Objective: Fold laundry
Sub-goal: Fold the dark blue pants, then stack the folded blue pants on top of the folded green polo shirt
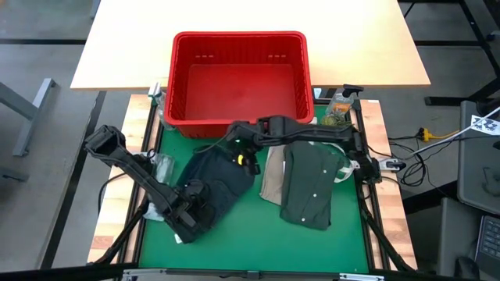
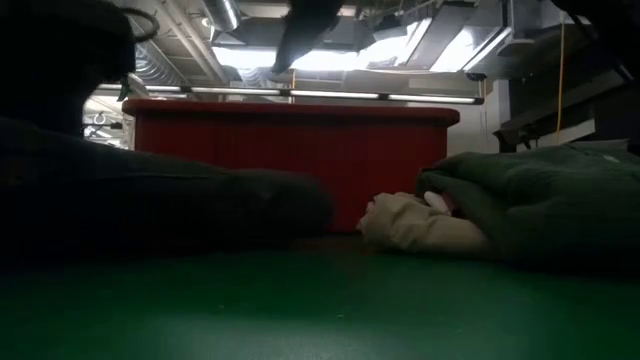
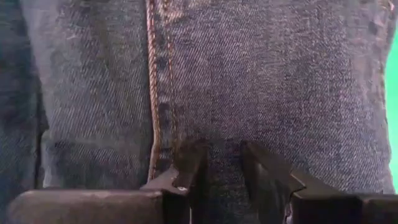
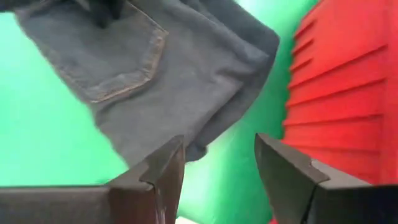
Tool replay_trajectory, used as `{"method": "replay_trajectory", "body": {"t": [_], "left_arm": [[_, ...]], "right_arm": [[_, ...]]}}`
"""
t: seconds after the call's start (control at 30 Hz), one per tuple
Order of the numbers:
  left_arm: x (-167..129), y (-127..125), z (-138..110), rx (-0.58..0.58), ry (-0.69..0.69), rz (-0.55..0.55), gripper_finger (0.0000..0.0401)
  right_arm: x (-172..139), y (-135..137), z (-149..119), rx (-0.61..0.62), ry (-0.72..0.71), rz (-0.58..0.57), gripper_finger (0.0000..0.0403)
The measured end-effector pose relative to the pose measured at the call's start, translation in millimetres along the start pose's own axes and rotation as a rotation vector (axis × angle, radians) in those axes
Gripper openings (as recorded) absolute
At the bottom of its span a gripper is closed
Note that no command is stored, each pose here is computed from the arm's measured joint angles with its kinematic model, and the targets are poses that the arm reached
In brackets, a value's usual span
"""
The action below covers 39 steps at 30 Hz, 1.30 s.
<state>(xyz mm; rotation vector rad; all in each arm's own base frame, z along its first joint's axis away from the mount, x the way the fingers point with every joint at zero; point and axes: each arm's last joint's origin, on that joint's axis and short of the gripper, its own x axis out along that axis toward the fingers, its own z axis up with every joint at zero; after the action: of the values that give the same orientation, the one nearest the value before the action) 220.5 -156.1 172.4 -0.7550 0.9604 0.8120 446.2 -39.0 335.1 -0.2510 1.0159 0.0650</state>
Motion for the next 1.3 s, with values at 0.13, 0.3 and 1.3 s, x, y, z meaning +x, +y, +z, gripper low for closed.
{"method": "replay_trajectory", "body": {"t": [0.13, 0.3, 1.3], "left_arm": [[12, -4, -1, -0.011, 0.013, -0.11, 0.0098], [17, -11, 0, -0.005, 0.021, -0.214, 0.0098], [-21, -34, 33, 0.145, 0.069, -0.637, 0.0098]], "right_arm": [[-18, 3, -6, 0.014, 0.033, 0.049, 0.0193], [-34, 6, -16, 0.047, 0.099, 0.068, 0.0193], [-76, 28, -32, 0.116, 0.222, 0.136, 0.0193]]}}
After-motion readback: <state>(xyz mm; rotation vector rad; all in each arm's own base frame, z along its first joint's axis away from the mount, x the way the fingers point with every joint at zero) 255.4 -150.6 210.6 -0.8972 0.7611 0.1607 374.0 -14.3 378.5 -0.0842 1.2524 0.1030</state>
